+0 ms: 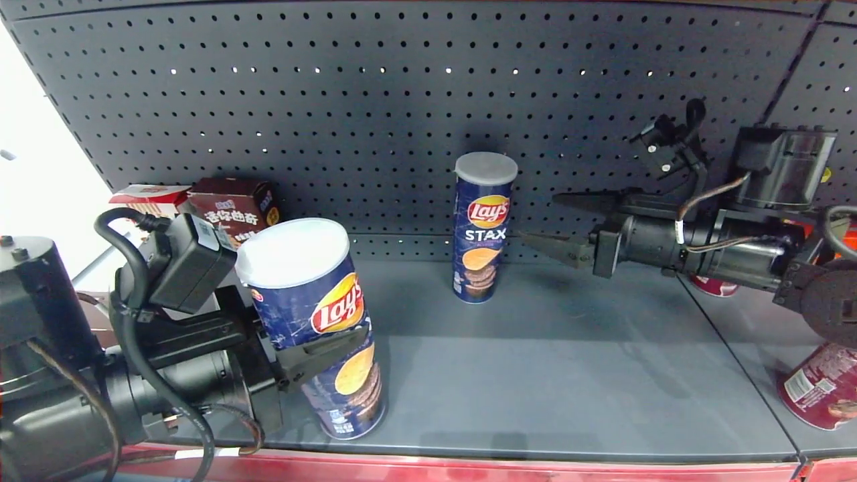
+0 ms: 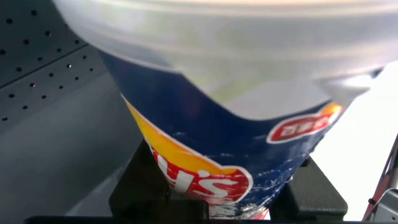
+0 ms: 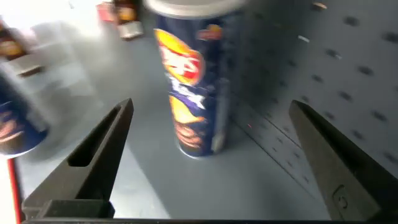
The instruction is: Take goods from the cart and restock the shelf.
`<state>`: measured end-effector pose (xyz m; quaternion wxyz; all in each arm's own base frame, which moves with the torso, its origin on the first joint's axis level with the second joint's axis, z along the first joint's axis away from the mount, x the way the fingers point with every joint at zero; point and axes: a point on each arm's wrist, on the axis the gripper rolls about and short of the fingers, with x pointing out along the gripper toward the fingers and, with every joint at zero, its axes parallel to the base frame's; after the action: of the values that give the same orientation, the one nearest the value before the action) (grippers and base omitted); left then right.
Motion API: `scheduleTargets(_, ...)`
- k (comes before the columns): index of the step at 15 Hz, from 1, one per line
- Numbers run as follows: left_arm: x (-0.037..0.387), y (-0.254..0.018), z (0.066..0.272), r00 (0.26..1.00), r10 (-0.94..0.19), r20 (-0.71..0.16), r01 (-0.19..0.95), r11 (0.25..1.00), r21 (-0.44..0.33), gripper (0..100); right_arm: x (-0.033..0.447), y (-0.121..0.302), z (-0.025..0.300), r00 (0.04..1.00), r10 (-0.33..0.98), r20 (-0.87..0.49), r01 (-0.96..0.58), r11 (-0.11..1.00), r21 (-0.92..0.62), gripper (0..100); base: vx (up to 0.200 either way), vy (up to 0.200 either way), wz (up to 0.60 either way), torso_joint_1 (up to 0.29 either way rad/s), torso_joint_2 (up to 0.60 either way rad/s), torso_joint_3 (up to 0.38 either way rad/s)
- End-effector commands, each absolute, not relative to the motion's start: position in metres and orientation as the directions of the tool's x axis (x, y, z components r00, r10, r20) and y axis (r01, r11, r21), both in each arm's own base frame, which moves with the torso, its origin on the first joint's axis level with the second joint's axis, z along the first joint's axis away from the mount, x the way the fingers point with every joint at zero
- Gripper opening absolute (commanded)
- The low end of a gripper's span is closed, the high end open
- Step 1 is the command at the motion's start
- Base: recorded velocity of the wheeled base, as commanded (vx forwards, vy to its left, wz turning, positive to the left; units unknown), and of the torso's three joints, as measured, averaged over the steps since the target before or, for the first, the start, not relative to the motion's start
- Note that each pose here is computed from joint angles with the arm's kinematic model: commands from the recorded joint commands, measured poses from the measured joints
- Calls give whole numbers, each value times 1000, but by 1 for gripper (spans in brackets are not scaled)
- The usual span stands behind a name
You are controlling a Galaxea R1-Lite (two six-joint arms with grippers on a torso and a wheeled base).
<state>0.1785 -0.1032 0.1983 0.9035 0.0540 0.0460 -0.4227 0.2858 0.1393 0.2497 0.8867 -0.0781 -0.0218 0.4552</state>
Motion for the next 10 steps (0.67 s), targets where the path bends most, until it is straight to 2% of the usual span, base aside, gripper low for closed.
scheduleTargets(1, 179, -103, 198, 638, -759, -130, 769, 637, 58, 0, 297, 141, 238, 568, 821, -47, -817, 557, -150, 100, 0, 0, 0, 0, 0, 0)
scheduleTargets(4, 179, -103, 198, 637, -760, -130, 770, 635, 58, 0, 307, 142, 230, 463, 886, -15, -875, 455, -164, 100, 0, 0, 0, 0, 0, 0)
scheduleTargets(10, 180, -101, 198, 631, -765, -129, 775, 630, 55, 0, 325, 148, 224, 426, 905, -10, -893, 419, -168, 100, 0, 0, 0, 0, 0, 0)
